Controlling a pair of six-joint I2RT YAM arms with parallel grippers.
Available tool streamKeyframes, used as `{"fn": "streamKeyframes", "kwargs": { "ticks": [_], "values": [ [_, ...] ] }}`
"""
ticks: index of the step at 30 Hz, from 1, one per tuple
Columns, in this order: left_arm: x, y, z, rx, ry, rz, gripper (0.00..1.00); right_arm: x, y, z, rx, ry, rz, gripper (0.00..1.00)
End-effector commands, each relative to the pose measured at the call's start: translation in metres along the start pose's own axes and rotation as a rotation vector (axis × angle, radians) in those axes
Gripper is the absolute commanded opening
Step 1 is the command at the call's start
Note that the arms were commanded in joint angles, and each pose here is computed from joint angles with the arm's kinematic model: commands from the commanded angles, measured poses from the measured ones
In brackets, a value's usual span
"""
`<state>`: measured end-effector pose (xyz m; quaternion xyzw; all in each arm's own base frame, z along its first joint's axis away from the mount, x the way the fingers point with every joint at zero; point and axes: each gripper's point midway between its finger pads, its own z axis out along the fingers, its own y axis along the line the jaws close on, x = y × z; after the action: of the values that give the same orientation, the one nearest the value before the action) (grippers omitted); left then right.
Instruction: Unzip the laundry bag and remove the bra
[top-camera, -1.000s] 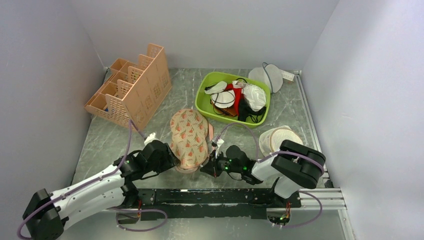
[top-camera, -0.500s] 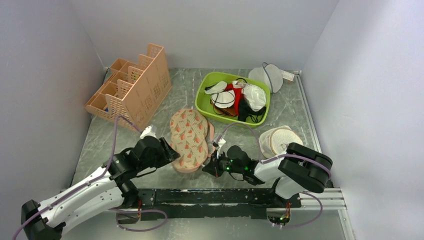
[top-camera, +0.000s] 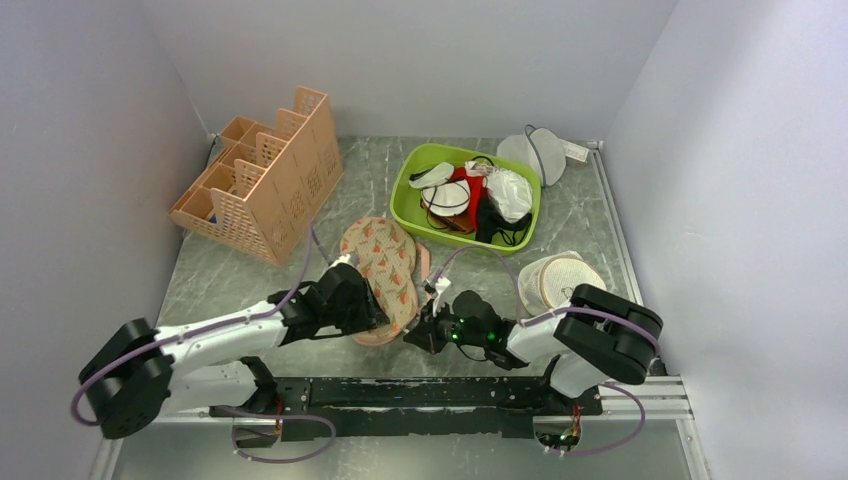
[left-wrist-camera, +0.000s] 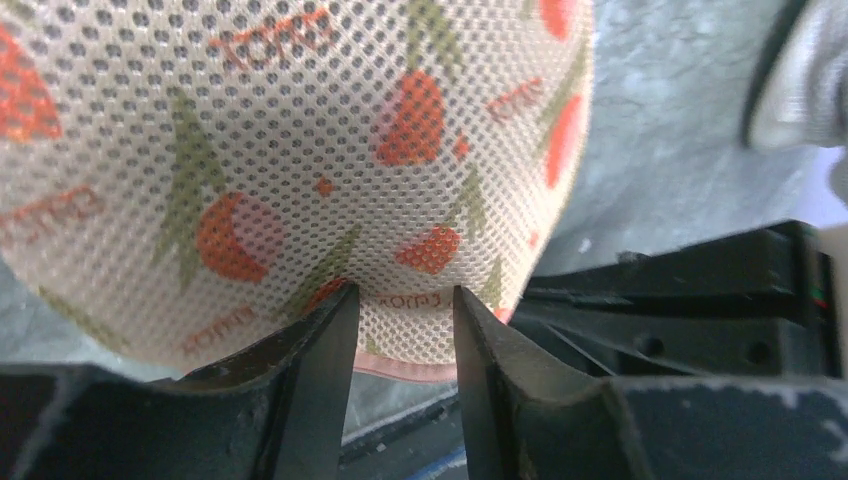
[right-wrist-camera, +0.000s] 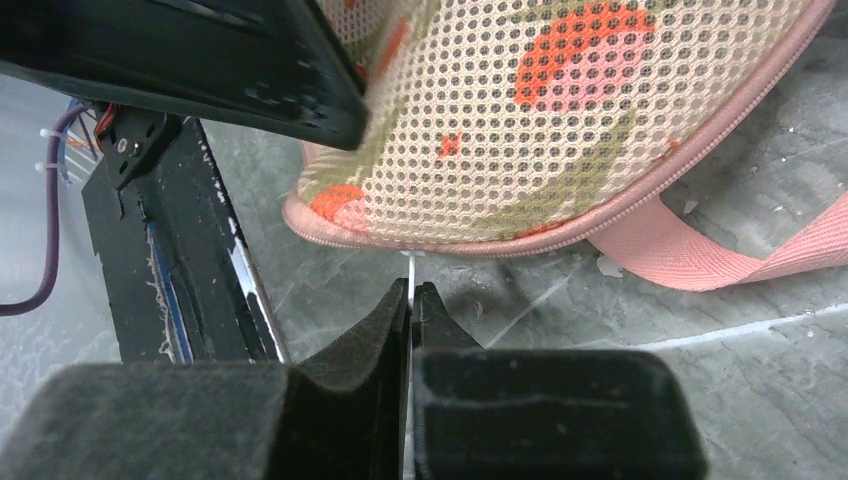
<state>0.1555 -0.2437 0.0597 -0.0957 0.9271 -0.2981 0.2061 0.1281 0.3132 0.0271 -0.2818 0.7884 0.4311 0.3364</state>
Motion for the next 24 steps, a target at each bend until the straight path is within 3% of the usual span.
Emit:
{"fn": "streamKeyframes", "kwargs": {
  "ticks": [1,6,13,20,24],
  "values": [
    [0.003,0.001,0.022,-0.002,0.004,0.017,0.45,-0.004,0.0,0.005,0.002,-0.011,-0.013,0.0],
    [0.013,0.049,0.029,-0.134,-0.013,0.033,0.45,0.001,-0.027,0.004,0.105,-0.001,-0.003,0.0],
    [0.03,0.109,0.026,-0.298,-0.003,0.036,0.47,-0.026,-0.073,-0.009,0.237,-0.073,0.03,0.0],
    [0.027,0.124,0.018,-0.355,-0.026,0.049,0.47,-0.059,-0.096,-0.015,0.302,-0.124,-0.018,0.0],
    [0.017,0.12,0.013,-0.354,-0.062,0.078,0.49,-0.053,-0.079,-0.011,0.216,-0.101,-0.04,0.0]
  ]
}}
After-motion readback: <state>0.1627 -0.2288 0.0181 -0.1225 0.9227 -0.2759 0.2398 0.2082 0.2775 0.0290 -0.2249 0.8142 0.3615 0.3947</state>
